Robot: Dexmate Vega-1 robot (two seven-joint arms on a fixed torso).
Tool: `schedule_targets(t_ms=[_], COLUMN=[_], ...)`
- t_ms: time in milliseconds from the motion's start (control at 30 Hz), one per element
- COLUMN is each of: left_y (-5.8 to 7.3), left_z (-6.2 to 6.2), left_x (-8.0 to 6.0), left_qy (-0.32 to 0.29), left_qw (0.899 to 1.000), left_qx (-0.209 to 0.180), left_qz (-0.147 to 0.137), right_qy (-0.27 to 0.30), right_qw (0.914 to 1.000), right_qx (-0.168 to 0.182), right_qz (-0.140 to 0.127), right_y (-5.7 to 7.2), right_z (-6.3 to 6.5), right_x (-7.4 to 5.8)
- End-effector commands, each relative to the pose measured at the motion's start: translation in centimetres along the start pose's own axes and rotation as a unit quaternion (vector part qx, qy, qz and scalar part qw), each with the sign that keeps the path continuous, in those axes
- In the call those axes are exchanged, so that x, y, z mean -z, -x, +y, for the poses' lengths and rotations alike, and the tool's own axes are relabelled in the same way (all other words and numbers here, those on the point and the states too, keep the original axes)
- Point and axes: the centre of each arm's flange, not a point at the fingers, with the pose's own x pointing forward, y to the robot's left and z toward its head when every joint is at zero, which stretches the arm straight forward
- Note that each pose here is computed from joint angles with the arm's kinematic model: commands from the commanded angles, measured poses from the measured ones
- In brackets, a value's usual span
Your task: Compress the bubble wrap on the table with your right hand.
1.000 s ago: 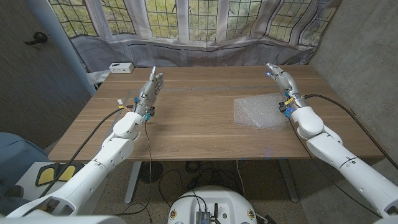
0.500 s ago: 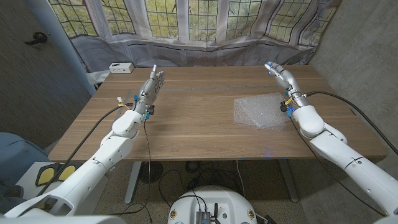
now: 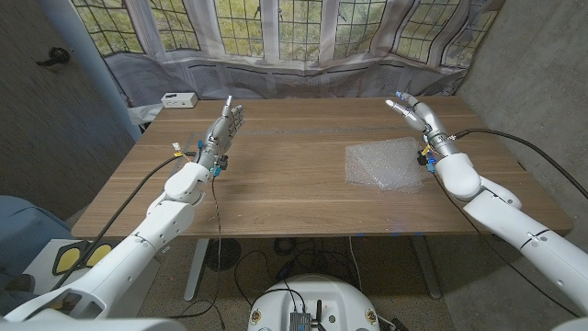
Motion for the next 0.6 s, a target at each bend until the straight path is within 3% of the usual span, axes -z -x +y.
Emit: schedule_targets(t_ms=[33,167,600], left_y=[0.3,0.38,0.62], left_z=[-0.19,-0.23,-0.51], left_x=[-0.31,-0.41,-0.25], left_qy=[-0.004,-0.007,-0.003], left_qw=[1.0,1.0,1.0], left_qx=[0.0,-0.001,-0.004], left_qz=[0.002,0.003,0.003], right_qy=[0.06,0.1,0.153], right_qw=[0.9978,0.9946,0.9878], right_qx=[-0.015,-0.013,-0.021], right_qz=[0.022,0.025,0.022], right_y=[0.04,-0.01,-0.15], right_z=[-0.24,-0.27,0.4], right_x=[-0.38,-0.87,-1.17])
